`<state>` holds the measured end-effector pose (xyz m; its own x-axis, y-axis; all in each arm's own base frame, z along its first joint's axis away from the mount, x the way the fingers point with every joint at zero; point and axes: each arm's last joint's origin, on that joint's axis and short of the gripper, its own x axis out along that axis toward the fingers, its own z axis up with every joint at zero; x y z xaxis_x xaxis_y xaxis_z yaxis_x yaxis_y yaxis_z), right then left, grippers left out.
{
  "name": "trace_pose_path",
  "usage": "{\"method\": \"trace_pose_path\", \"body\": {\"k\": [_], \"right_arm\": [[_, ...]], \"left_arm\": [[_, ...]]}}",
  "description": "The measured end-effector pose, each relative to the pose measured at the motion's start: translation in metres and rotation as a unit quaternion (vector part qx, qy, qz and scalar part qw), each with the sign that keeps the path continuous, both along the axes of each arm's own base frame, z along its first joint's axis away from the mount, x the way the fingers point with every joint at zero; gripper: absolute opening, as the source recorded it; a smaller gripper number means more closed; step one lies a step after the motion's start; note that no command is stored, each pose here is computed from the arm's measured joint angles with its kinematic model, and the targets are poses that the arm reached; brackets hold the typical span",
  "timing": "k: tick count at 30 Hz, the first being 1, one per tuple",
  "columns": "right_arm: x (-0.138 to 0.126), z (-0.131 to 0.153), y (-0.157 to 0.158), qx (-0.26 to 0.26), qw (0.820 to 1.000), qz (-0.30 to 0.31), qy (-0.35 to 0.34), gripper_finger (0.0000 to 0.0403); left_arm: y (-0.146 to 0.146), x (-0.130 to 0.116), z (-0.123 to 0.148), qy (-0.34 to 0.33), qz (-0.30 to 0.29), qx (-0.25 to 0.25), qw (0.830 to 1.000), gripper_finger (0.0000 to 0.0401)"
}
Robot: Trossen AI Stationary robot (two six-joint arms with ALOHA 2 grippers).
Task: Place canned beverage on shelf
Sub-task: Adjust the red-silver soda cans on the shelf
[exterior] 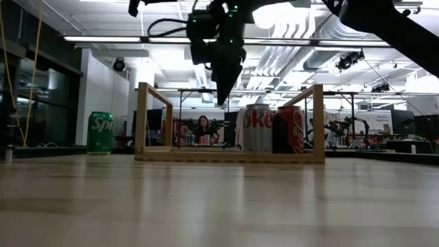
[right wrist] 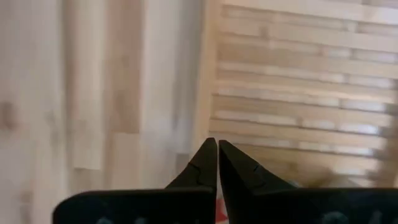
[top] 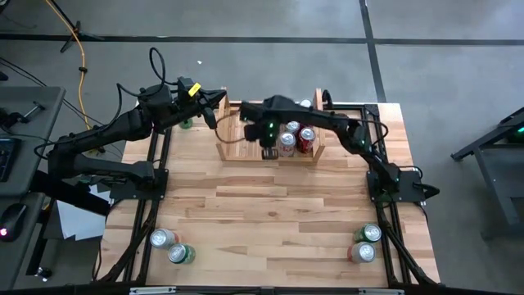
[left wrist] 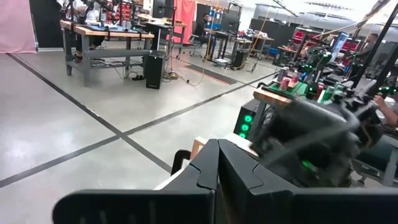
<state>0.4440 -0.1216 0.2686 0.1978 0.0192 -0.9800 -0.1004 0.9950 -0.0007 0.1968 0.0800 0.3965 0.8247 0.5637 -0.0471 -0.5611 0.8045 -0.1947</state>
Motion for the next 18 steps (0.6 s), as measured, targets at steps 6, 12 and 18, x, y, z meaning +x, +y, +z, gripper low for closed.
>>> {"method": "trace_pose_path", "body": {"k": [6,12,18], "right_arm": [[0.0,0.0,0.0,-0.072,0.996,-0.048,0.018,0.0],[-0.011,-0.004,-0.021,-0.06,0.992,-0.098,0.053,0.0],[-0.015,-0.007,-0.024,-0.003,0.993,-0.097,0.061,0.0]], "left_arm": [[0.0,0.0,0.0,-0.003,0.0,-0.005,1.0,0.0],[0.0,0.0,0.0,-0.008,-0.007,-0.011,1.0,0.0],[0.0,0.0,0.0,-0.008,-0.009,-0.012,1.0,0.0]]}}
